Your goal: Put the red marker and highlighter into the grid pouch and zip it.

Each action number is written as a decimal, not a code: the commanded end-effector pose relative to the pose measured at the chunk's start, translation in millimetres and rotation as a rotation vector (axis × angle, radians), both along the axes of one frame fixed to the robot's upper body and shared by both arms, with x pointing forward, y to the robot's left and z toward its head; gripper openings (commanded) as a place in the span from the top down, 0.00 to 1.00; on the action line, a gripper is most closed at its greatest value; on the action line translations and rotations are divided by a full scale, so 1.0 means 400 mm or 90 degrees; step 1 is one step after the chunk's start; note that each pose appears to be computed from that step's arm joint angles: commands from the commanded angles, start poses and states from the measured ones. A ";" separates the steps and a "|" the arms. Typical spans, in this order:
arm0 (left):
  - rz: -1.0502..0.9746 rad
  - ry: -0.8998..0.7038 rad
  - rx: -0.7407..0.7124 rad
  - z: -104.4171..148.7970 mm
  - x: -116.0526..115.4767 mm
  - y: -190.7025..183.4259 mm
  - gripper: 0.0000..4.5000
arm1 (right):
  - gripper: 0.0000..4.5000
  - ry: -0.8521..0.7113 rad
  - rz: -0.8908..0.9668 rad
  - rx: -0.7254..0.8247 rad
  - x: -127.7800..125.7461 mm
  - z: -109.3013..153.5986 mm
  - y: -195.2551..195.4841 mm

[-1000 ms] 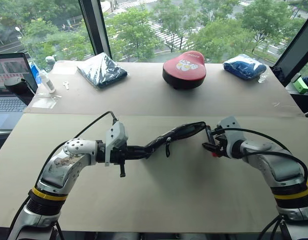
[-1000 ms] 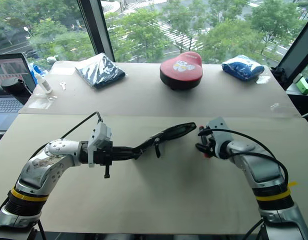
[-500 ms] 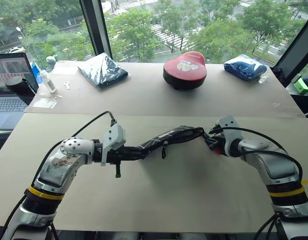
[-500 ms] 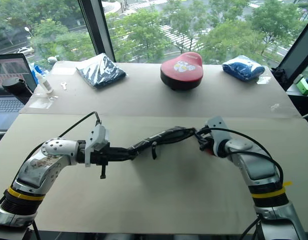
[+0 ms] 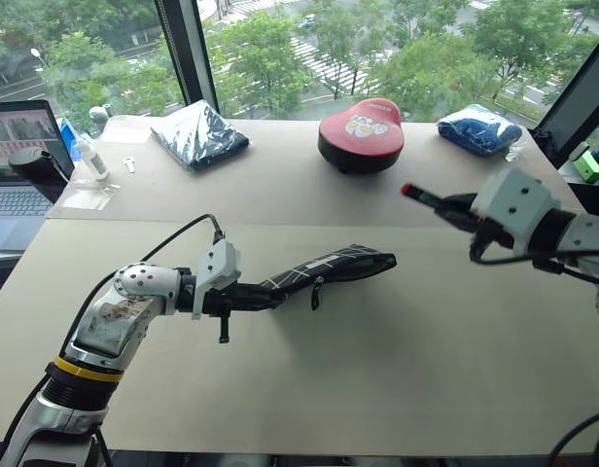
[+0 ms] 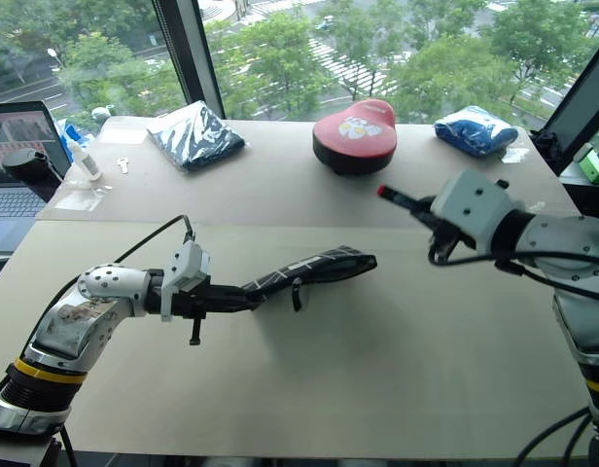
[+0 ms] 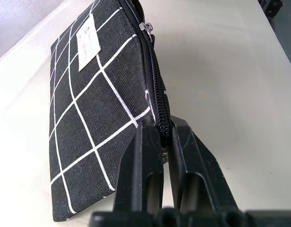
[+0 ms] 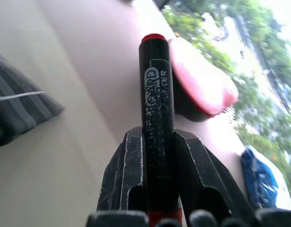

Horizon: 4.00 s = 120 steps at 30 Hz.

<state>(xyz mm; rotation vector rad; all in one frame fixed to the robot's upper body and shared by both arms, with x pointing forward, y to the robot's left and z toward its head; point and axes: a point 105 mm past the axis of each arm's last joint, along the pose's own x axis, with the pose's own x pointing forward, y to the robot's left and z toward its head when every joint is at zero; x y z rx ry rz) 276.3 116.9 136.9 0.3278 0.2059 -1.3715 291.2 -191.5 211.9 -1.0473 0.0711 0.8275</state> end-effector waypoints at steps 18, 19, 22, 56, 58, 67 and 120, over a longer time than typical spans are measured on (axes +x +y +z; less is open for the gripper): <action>-0.010 -0.018 -0.019 0.004 -0.001 -0.031 1.00 | 0.89 -0.009 0.062 -0.142 -0.026 -0.068 0.053; -0.010 -0.017 -0.019 0.003 -0.001 -0.032 1.00 | 0.89 -0.014 0.057 -0.145 -0.021 -0.069 0.050; -0.009 -0.015 -0.021 0.003 -0.001 -0.035 1.00 | 0.89 -0.014 0.055 -0.148 -0.017 -0.077 0.046; -0.026 -0.021 -0.010 -0.002 -0.007 -0.038 1.00 | 0.78 -0.223 0.283 -0.151 0.090 -0.183 0.278; -0.024 -0.021 -0.009 -0.002 -0.008 -0.037 1.00 | 0.62 -0.198 0.274 -0.131 0.089 -0.178 0.272; -0.017 -0.018 -0.013 -0.007 -0.009 -0.039 1.00 | 0.48 -0.147 0.180 0.004 0.115 -0.063 0.167; -0.004 -0.003 -0.019 -0.008 -0.010 -0.044 1.00 | 0.48 0.494 0.027 0.370 -0.030 -0.288 0.207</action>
